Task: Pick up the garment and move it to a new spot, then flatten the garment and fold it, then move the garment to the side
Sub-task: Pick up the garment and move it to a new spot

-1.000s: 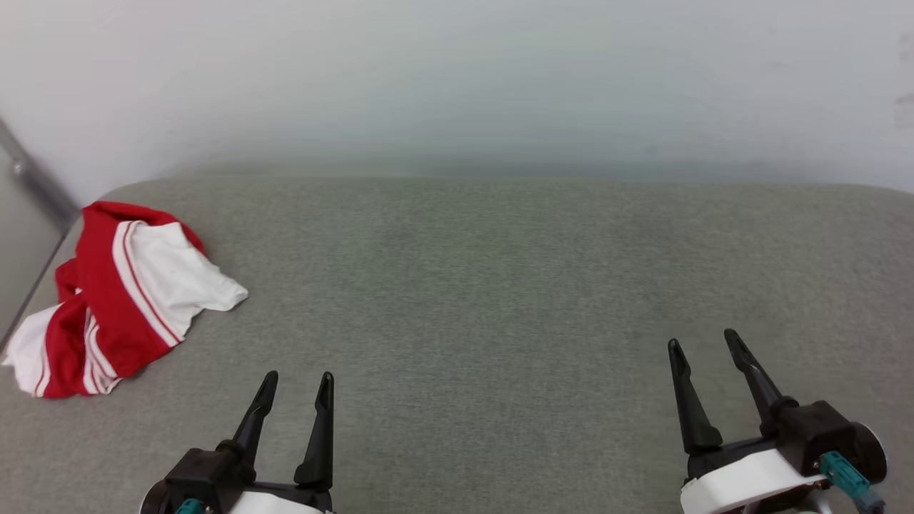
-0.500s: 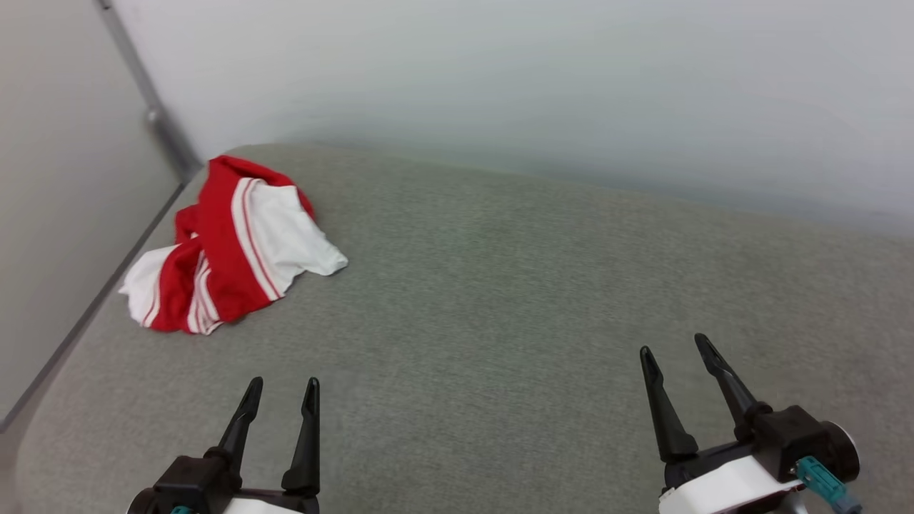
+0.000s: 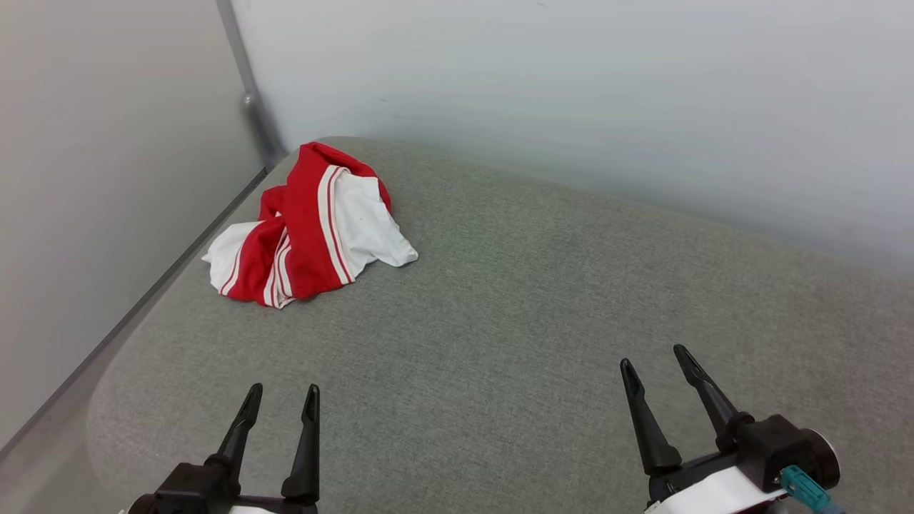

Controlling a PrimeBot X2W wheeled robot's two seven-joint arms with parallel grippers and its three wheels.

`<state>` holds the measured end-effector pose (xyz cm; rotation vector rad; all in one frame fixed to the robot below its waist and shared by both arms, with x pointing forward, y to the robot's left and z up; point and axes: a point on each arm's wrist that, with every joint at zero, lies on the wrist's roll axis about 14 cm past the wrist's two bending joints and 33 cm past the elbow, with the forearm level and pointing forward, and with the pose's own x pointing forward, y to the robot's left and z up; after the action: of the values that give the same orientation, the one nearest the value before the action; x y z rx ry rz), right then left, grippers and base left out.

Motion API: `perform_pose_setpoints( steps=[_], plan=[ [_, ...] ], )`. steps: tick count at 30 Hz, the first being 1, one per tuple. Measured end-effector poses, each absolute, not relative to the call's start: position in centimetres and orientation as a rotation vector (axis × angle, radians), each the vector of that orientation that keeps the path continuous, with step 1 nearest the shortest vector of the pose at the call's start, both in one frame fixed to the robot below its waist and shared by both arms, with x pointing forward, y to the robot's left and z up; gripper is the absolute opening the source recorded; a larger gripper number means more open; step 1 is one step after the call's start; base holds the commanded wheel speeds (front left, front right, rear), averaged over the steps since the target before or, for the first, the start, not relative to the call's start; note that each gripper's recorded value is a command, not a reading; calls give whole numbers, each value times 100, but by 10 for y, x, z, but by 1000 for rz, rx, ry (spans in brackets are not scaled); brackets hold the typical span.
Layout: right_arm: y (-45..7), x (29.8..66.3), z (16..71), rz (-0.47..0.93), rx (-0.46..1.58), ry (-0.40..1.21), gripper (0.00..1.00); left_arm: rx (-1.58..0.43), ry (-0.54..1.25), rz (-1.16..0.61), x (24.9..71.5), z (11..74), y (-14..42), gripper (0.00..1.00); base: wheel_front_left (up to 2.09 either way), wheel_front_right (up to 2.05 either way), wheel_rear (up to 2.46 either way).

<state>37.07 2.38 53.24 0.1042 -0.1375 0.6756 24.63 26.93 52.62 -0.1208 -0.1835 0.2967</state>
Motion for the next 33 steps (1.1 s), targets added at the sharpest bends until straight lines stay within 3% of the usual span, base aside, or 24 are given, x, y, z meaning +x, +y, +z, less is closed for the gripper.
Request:
perform_pose_setpoints(
  steps=[18,24,33],
  plan=[
    [32,375,525,699,106,-124,100,-141,-152,334,250,518,281,100,0,0,0],
    [27,392,513,679,78,-115,100,-135,-104,304,289,509,283,100,0,0,0],
    [8,429,471,614,25,-56,100,34,81,272,381,486,345,100,0,0,0]
  ],
)
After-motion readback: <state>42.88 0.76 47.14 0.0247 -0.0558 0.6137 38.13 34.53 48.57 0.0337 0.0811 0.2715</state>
